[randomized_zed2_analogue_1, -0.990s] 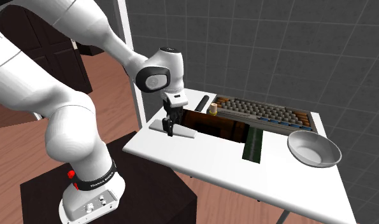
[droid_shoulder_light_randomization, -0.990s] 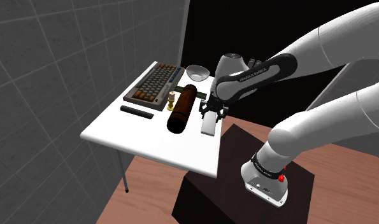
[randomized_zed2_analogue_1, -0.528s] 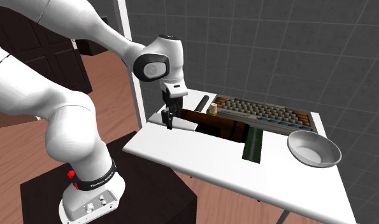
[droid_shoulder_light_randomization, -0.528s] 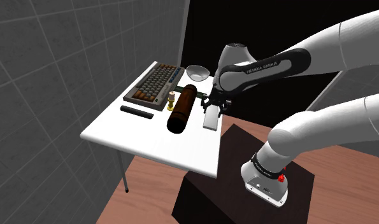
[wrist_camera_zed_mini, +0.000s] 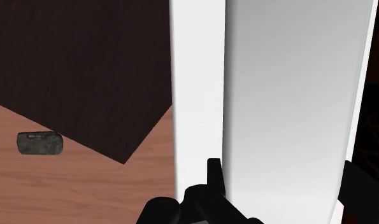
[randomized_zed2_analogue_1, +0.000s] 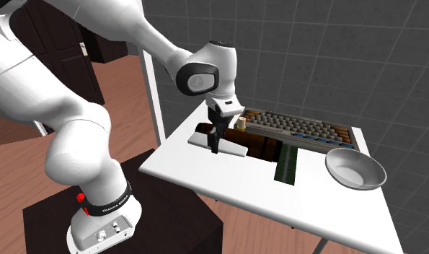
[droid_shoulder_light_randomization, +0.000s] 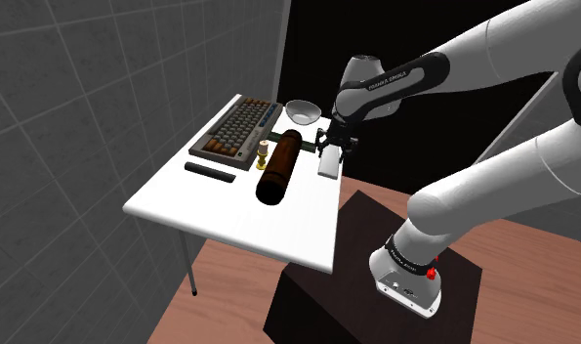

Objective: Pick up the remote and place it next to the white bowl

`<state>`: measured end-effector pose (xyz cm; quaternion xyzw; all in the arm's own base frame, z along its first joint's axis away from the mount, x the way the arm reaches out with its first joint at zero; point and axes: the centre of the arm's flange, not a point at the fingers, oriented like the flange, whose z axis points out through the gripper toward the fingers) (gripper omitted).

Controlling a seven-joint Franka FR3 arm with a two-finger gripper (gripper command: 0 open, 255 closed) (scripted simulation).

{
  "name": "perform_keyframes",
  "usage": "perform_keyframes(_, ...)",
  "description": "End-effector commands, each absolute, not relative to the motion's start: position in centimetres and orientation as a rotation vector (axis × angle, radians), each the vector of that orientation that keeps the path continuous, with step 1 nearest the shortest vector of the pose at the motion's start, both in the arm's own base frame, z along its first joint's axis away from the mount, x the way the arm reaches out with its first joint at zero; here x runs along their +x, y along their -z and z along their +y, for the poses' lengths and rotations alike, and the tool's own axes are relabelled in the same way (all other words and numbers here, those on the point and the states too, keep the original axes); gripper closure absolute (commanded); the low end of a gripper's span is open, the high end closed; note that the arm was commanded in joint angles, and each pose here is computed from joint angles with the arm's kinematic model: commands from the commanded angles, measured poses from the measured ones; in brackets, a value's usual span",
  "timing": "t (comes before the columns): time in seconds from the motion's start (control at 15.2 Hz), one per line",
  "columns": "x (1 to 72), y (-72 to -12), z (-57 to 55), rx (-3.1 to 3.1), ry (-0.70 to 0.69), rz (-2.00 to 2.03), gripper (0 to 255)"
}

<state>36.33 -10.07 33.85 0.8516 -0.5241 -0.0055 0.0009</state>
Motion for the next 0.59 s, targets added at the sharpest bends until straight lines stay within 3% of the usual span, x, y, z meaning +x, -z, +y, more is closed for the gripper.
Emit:
perform_keyframes(0.0,37.0,-33.8,-12.7,2.674,0.017,-1.644,255)
perform_keyframes(0.53,40.6,-33.8,-22.6,2.674,0.017,-1.644,255)
